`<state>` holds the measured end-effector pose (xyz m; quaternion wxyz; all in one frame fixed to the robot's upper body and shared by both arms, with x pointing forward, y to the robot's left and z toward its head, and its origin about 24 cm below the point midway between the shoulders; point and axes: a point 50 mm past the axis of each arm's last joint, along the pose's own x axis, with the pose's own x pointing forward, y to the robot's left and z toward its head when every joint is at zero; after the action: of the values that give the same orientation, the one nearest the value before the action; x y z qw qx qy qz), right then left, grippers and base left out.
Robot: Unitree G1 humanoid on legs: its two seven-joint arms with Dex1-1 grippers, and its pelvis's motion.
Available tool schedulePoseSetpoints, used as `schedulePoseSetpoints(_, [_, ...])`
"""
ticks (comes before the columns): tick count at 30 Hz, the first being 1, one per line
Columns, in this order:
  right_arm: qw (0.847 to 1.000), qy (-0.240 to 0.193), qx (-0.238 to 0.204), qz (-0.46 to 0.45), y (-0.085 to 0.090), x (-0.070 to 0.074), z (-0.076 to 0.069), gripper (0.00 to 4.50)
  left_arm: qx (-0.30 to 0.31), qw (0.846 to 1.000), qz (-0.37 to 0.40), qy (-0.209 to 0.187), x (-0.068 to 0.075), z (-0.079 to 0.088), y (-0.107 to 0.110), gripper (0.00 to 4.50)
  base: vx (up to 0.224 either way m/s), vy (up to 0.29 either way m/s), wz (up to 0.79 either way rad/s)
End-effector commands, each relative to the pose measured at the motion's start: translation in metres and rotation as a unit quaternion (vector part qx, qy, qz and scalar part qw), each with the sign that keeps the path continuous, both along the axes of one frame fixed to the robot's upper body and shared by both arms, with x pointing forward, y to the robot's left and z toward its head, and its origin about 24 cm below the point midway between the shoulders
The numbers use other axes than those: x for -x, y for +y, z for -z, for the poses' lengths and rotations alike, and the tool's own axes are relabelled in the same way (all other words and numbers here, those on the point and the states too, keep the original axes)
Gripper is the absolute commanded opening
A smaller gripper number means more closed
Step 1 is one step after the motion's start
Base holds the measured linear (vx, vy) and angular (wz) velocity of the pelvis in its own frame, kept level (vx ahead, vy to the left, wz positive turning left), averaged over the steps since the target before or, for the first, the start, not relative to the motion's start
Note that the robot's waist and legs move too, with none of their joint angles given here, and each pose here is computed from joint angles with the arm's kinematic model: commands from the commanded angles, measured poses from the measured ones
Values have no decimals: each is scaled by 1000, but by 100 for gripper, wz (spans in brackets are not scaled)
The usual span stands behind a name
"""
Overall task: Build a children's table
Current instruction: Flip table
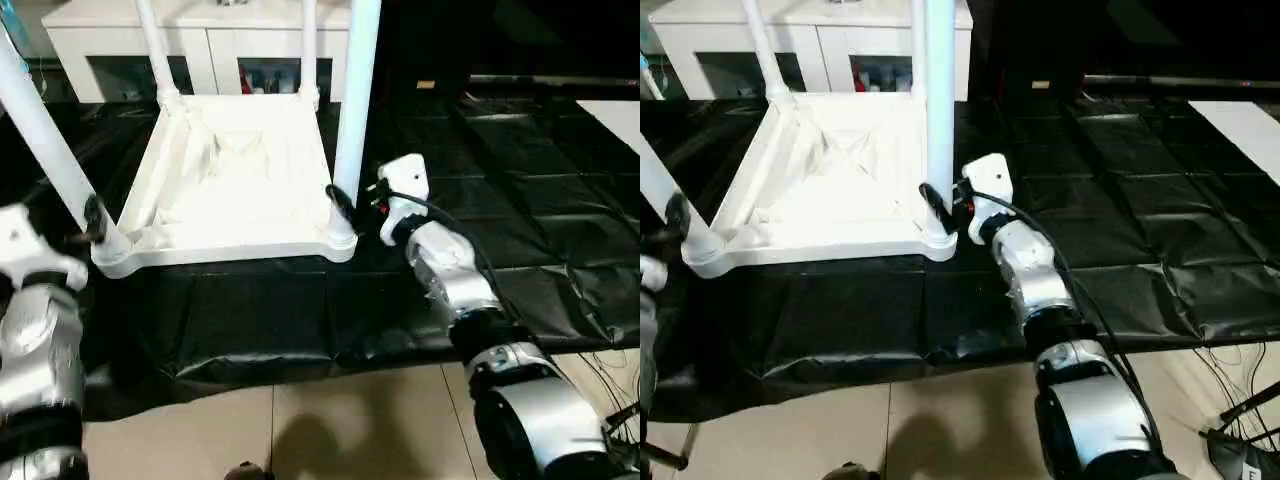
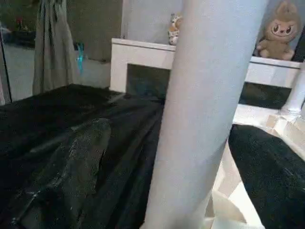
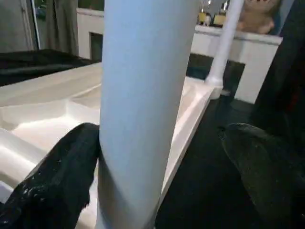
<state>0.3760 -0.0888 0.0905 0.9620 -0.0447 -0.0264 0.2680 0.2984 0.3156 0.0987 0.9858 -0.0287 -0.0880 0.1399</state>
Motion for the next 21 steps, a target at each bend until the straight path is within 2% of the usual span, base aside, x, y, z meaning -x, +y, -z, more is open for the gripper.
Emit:
schedulePoseSetpoints(1, [1000, 6, -8, -6, 2, -3, -5, 418, -4, 1000, 10, 7, -5, -3, -1, 420, 0, 0, 0])
schedulePoseSetpoints(4, [1000, 10, -21, -13, 6, -5, -6, 407, -4, 999, 50, 0, -12, -8, -8, 409, 0, 0, 0])
schedulePoseSetpoints(5, [1000, 10, -24, -14, 7, -5, -7, 385, -6, 998, 58, 0, -13, -8, -10, 386, 0, 0, 0])
schedulePoseSetpoints(6, [999, 11, -28, -17, 8, -6, -7, 385, -11, 998, 70, 4, -15, -8, -13, 386, 0, 0, 0])
schedulePoseSetpoints(7, [999, 12, -32, -20, 9, -6, -7, 368, -16, 997, 77, 8, -16, -8, -16, 367, 0, 0, 0])
schedulePoseSetpoints(15, [999, 18, -40, -25, 11, -7, -8, 311, -18, 996, 91, 8, -16, -7, -21, 310, 0, 0, 0])
schedulePoseSetpoints(21, [999, 29, -42, -16, 11, -9, -6, 261, -23, 992, 117, 28, -17, 0, -29, 266, 0, 0, 0])
